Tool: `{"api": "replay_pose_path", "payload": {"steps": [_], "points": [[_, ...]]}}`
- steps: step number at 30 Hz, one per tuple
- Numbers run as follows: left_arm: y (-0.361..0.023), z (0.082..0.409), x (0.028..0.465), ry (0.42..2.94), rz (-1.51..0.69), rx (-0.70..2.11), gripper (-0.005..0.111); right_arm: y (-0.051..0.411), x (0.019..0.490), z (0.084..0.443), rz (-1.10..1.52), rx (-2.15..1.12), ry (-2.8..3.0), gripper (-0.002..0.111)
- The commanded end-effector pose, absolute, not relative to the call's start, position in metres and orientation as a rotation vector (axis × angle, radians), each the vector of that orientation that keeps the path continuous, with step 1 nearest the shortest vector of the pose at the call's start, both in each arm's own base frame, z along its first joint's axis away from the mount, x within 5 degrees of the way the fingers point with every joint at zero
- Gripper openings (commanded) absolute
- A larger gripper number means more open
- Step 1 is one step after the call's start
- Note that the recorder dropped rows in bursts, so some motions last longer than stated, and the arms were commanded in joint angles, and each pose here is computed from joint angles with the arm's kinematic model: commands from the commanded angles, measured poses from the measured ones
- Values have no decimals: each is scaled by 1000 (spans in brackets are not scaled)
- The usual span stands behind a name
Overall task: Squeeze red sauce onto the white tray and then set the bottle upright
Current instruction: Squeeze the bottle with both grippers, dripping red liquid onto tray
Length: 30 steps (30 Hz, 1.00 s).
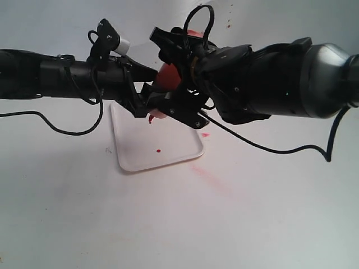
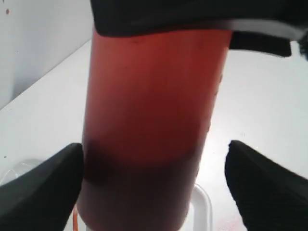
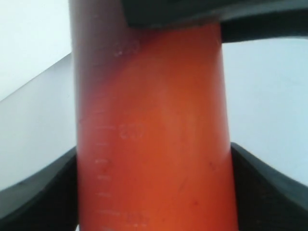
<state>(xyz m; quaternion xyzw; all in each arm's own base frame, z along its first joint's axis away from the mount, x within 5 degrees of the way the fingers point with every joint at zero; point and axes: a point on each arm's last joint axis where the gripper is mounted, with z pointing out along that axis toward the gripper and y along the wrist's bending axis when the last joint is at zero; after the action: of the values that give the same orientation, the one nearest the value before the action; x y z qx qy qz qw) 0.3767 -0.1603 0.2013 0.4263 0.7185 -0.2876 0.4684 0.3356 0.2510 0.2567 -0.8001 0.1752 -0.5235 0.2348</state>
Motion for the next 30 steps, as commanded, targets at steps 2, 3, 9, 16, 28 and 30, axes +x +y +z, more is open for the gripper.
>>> {"api": "replay_pose_path", "payload": {"steps": [2,3,9,16,28,30], "points": [[-165,208,383,1739,-680,1050,75,255,334,268,-1420,-2160,434,0],[-165,208,383,1739,-682,1045,75,255,334,268,-1420,-2160,434,0],[-165,207,383,1740,-688,1047,87,257,333,267,-1393,-2163,415,0],[-166,207,382,1732,-704,1052,91,256,334,268,-1408,-2161,428,0],[-167,191,388,1777,-745,980,91,256,334,267,-1401,-2157,434,0],[-167,192,388,1777,-746,976,90,256,334,267,-1401,-2157,434,0]]}}
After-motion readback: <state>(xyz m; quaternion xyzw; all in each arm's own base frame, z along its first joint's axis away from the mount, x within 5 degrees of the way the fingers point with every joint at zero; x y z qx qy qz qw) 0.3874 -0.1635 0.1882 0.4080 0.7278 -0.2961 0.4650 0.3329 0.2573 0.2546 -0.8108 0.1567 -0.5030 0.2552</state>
